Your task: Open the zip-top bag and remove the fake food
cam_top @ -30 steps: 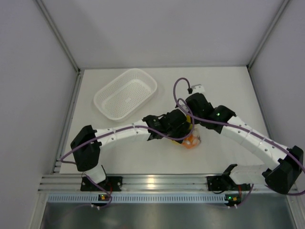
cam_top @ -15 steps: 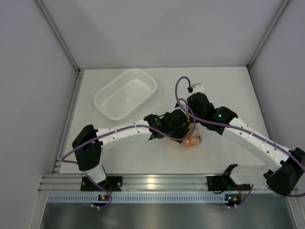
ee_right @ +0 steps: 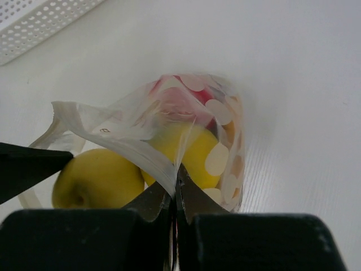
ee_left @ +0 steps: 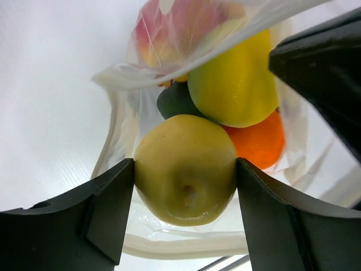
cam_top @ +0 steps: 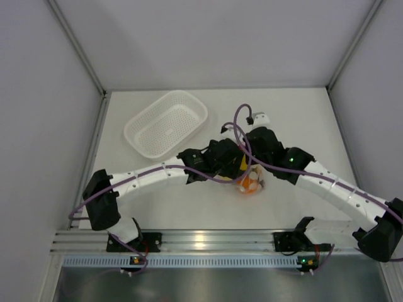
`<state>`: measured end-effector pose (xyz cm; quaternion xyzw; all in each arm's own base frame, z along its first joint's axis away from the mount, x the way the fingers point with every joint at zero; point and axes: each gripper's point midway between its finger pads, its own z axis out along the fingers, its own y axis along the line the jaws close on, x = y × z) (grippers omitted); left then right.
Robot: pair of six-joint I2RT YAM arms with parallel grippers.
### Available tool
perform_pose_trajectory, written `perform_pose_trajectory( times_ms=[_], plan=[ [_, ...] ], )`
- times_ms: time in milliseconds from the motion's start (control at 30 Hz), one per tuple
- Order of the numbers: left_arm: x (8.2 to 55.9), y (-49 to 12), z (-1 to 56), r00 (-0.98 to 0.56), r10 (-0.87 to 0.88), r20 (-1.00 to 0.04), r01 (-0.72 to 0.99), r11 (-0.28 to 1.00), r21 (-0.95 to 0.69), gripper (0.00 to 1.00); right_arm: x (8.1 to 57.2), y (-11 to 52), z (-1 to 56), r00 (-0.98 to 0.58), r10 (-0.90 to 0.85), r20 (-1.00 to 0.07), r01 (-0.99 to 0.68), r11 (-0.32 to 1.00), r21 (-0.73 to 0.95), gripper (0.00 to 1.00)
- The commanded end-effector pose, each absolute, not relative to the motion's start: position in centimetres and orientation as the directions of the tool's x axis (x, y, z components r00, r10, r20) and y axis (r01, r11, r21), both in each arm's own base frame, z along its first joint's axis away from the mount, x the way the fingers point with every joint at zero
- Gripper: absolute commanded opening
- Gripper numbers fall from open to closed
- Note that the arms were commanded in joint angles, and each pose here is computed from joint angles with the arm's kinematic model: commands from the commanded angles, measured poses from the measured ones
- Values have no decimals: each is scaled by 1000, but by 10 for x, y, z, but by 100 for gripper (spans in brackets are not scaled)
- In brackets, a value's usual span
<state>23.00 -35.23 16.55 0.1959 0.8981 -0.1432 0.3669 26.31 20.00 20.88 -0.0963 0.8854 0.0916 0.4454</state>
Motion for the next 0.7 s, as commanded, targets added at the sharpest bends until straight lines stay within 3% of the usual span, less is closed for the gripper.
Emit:
perform_pose_trajectory(
  times_ms=[0, 267, 667],
  plan=[
    [238, -377, 255, -539, 3, -842, 485, 819, -307, 0, 264, 198, 201, -574, -72, -816, -218, 974, 67, 0],
    [224, -375, 280, -531, -32, -847, 534, 763, -363, 0, 274, 191, 199, -559, -37, -828, -155, 986, 60, 0],
    [241, -284, 323, -380, -98, -920, 368, 896, -248, 0, 291, 146, 219, -514, 25, -858, -45, 997, 55, 0]
  ],
)
